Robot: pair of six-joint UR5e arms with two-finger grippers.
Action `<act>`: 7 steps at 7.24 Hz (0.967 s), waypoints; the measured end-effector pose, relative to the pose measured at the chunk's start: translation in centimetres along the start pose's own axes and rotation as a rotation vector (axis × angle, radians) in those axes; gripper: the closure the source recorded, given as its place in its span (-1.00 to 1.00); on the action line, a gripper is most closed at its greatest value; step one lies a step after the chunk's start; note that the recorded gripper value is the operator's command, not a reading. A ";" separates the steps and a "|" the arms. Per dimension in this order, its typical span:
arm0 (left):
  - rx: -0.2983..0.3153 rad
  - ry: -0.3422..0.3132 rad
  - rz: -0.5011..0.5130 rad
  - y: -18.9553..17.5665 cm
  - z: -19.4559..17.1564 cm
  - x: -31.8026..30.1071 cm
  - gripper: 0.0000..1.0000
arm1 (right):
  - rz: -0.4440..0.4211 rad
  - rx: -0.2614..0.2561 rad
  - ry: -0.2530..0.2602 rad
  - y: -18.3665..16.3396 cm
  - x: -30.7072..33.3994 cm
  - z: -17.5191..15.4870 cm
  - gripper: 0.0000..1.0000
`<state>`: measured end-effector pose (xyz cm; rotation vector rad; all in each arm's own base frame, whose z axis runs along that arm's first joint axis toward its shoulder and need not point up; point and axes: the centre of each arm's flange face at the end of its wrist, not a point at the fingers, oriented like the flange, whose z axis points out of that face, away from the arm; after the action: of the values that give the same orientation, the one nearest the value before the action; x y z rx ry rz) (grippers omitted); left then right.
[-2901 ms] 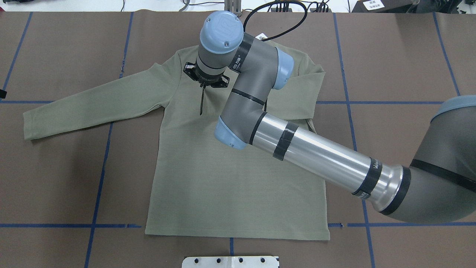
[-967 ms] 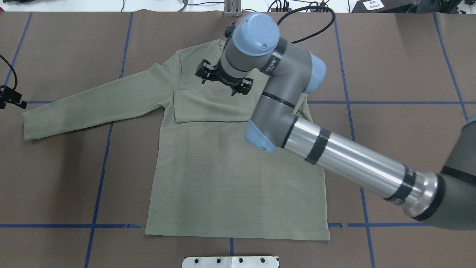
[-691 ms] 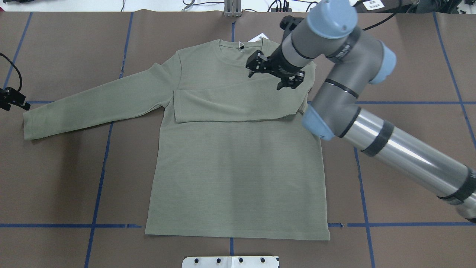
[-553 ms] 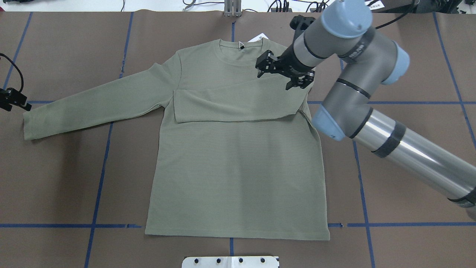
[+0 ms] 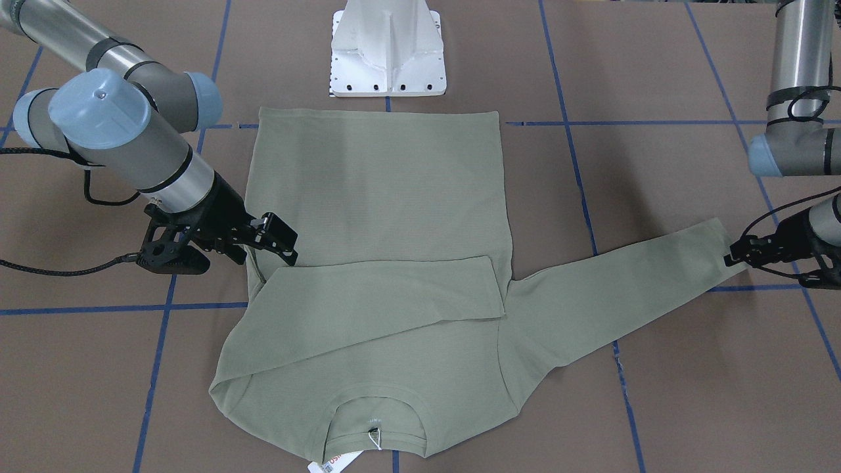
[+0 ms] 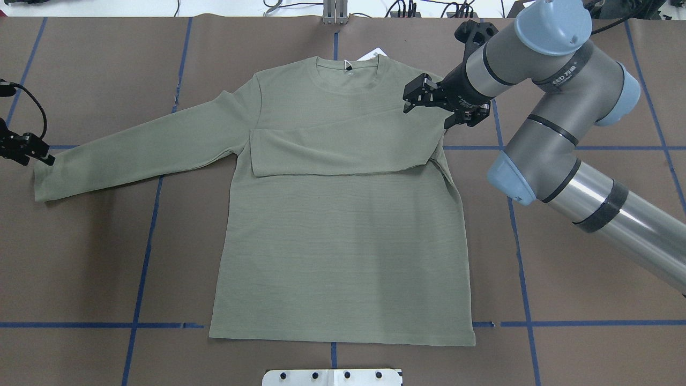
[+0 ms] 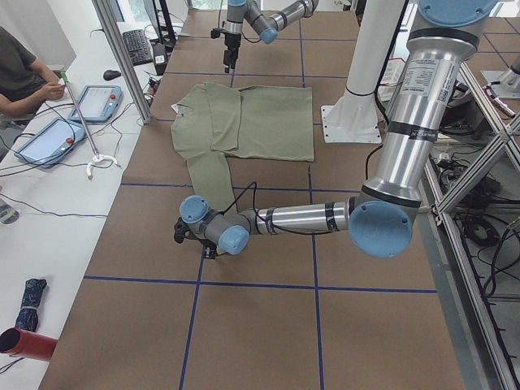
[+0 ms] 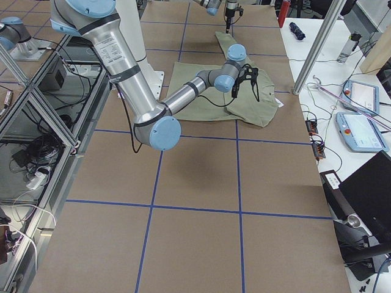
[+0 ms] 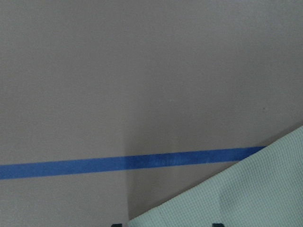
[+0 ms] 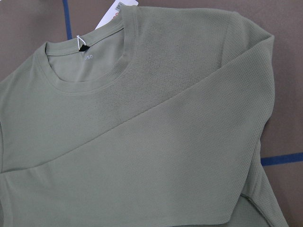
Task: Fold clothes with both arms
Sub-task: 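Withdraw the right gripper while the left gripper moves to the other cuff, then grasp the cuff of the sleeve nearest the left gripper and lift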
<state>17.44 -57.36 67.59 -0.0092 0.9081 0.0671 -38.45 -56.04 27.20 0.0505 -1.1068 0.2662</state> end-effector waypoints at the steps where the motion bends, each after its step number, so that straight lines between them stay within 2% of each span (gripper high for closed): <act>1: -0.002 -0.001 0.000 0.0 0.1 -0.1 0.01 | -0.002 0.001 -0.003 0.1 -0.1 -0.2 -1.00; 3: -0.004 -0.002 0.006 0.0 0.2 -0.1 -0.09 | -0.004 0.003 -0.007 0.2 -0.2 -0.4 -1.00; 7: -0.007 -0.005 0.004 0.3 0.3 -0.4 -0.09 | -0.005 0.003 -0.007 0.2 -0.2 -0.4 -1.00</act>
<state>17.46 -57.10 68.08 -0.0141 0.9027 0.0743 -38.28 -55.81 26.83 0.0566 -1.1133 0.2634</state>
